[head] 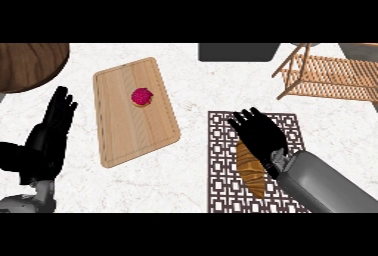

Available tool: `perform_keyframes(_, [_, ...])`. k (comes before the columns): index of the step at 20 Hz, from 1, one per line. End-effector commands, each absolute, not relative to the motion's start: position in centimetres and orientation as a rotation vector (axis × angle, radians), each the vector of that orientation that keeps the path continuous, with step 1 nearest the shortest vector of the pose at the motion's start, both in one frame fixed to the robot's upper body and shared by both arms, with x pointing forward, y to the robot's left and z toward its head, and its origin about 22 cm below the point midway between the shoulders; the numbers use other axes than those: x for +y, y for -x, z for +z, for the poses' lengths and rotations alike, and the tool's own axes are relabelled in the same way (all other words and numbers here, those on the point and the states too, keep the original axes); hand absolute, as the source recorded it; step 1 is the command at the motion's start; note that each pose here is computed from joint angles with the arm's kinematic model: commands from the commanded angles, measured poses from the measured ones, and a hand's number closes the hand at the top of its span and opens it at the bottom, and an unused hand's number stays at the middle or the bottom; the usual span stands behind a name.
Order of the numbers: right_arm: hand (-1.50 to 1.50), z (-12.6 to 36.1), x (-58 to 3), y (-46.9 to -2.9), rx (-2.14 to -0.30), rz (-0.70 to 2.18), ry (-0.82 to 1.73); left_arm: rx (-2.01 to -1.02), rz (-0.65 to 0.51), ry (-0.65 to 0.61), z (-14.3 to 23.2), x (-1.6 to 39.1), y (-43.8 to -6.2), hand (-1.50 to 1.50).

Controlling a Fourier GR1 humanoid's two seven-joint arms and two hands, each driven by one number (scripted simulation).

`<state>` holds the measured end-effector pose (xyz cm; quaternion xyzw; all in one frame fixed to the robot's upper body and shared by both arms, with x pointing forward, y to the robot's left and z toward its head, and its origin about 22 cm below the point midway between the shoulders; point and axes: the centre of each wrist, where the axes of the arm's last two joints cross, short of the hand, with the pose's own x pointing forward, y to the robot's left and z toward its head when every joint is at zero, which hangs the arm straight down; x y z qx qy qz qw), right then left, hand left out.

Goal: Pick the sweet potato from the placemat and place it in the tiered shelf

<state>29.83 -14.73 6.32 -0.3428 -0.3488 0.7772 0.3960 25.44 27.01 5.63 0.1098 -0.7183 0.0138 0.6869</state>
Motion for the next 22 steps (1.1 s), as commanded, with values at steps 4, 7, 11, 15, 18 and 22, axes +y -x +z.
perform_keyframes(4, [-1.5, 4.7, -17.3, -30.2, -0.9, 1.965, 0.877, -1.608, 0.029, -0.242, 5.6, 27.8, -25.2, 0.0])
perform_keyframes(7, [-1.5, 3.1, -16.5, -30.4, -0.934, 1.966, 0.836, -1.602, 0.032, -0.249, 6.0, 25.1, -25.4, 0.0])
perform_keyframes(11, [-1.5, 1.8, -16.0, -31.0, -0.929, 1.986, 0.83, -1.591, 0.032, -0.238, 4.3, 28.0, -26.0, 0.0])
perform_keyframes(15, [-1.5, 0.7, -17.6, -30.9, -0.952, 1.969, 0.822, -1.617, 0.031, -0.231, 7.2, 27.6, -25.5, 0.0])
perform_keyframes(18, [-1.5, -0.2, -16.7, -30.8, -0.889, 1.959, 0.81, -1.604, 0.055, -0.242, 7.4, 28.5, -26.7, 0.0])
perform_keyframes(22, [1.5, -3.4, -18.4, -31.5, -0.835, 1.982, 0.791, -1.629, 0.018, -0.238, 8.1, 26.2, -26.1, 0.0])
